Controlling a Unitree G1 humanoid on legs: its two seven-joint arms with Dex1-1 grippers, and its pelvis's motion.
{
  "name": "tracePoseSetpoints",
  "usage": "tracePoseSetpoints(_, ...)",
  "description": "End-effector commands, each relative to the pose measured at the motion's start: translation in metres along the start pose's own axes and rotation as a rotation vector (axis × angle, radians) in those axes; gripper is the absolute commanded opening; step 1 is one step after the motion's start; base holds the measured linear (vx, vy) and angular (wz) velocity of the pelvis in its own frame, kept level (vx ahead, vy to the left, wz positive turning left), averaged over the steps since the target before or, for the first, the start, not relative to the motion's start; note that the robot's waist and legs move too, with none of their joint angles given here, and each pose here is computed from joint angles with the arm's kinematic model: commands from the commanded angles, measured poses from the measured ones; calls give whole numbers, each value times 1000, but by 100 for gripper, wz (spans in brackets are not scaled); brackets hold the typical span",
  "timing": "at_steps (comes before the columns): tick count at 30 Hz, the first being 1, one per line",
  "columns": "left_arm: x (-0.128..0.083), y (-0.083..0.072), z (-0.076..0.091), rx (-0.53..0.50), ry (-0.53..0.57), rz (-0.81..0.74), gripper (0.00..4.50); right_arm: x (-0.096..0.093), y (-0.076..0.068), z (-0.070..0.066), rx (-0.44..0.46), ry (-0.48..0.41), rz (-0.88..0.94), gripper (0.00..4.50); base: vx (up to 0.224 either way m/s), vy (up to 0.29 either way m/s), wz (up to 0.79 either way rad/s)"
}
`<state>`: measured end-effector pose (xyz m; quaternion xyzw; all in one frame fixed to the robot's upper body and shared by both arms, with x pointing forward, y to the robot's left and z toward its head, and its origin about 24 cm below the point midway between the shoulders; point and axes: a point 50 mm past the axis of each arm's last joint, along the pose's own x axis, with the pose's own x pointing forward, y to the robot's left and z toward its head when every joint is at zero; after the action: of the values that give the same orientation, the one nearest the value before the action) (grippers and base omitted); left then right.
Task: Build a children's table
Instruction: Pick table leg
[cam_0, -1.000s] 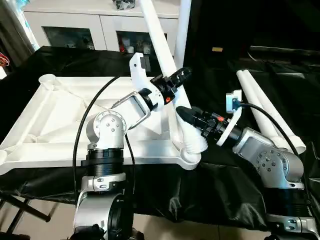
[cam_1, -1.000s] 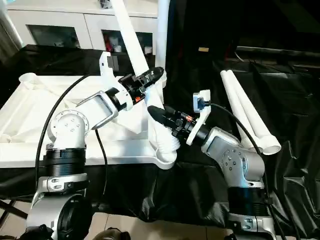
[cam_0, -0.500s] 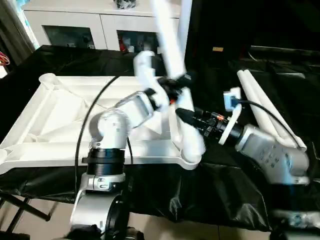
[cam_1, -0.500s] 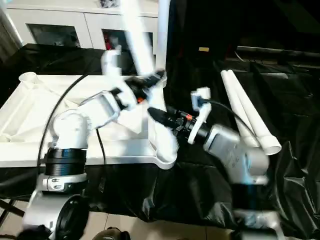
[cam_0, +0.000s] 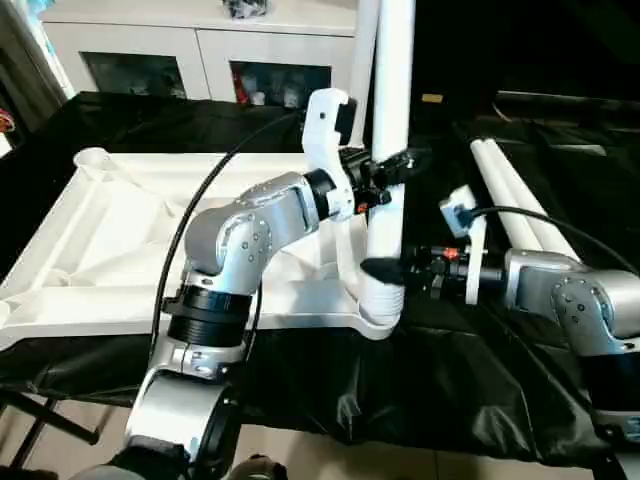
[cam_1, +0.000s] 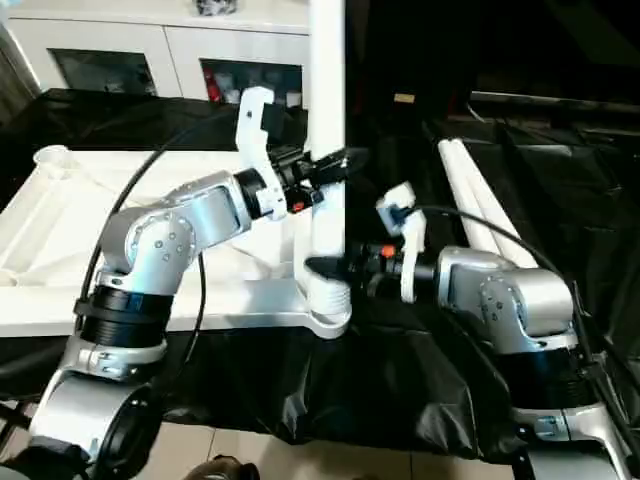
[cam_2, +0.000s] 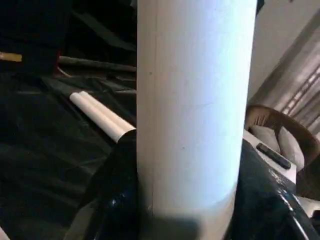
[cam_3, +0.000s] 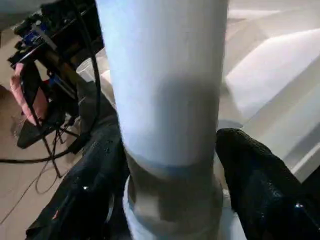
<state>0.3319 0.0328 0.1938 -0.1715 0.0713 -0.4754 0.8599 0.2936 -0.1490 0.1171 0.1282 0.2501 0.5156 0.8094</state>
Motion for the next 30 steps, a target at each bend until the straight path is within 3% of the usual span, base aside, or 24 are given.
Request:
tracePoseSetpoints(1,0,-8,6,47,-9,-39,184,-1,3,4,-22,14,9,301,0,0,0)
tracePoseSetpoints(16,-1,-15,-3,71,52,-107,184,3,4,10,-72,-14,24,301,0,0,0)
tracePoseSetpoints(30,-1,-19,-3,62,49,-139,184,9,3,4,-78,8,36,301,0,0,0)
